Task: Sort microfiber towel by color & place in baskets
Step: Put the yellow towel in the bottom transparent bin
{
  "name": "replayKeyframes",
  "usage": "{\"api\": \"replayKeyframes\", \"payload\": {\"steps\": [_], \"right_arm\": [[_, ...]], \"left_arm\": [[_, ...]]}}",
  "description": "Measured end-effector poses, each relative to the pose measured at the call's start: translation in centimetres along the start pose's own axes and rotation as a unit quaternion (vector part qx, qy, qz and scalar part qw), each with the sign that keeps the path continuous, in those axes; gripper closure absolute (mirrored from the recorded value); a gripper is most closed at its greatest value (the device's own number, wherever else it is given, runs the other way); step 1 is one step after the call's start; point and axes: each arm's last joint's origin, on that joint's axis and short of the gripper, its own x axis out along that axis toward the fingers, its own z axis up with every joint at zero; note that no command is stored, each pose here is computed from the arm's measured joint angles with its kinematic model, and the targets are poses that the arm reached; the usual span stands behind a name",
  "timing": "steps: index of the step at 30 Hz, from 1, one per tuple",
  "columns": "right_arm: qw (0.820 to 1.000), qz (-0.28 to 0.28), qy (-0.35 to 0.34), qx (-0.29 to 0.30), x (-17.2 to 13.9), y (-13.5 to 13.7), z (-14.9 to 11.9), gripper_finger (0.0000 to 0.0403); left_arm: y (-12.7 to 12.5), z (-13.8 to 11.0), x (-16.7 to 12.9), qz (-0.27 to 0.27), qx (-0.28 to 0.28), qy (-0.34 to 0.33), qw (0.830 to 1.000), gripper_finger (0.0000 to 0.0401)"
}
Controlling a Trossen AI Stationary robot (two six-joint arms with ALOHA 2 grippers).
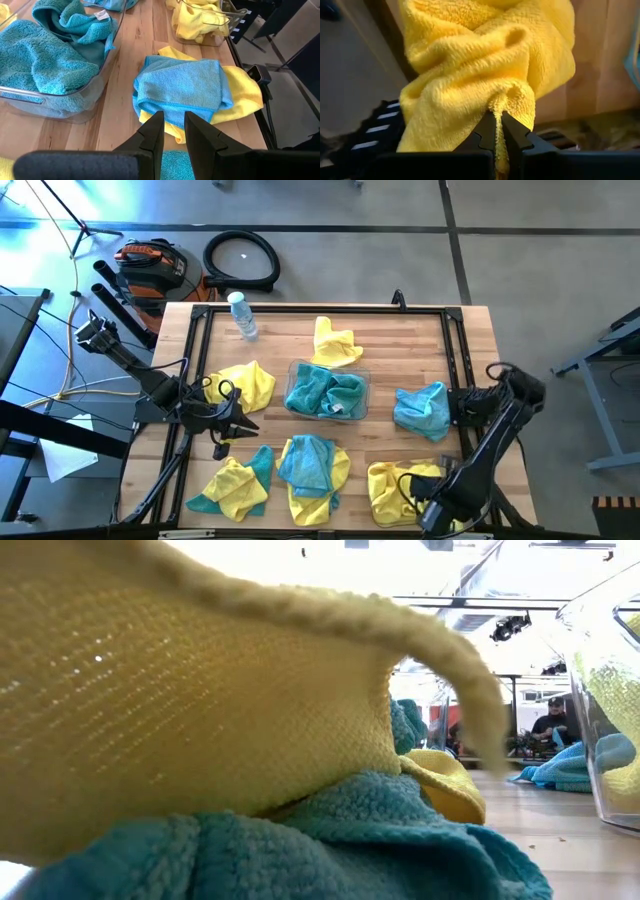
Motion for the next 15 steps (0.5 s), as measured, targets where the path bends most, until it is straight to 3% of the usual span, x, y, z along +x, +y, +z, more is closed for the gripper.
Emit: {"api": "replayKeyframes", "payload": {"steps": [4,15], "right_arm": [[1.0,-0.016,-0.001,-0.016,1.8,0.2,0.6,0.0403],[0.999,0.029,-0.003,0.018,7.4,-0.5,1.0,0.0403]], "left_arm": [[0.0,0.0,0.0,0.0,0.001,0.0,1.0,0.0339],[0.0,0.0,0.0,0.0,-0.004,0.0,1.0,0.0339]]}}
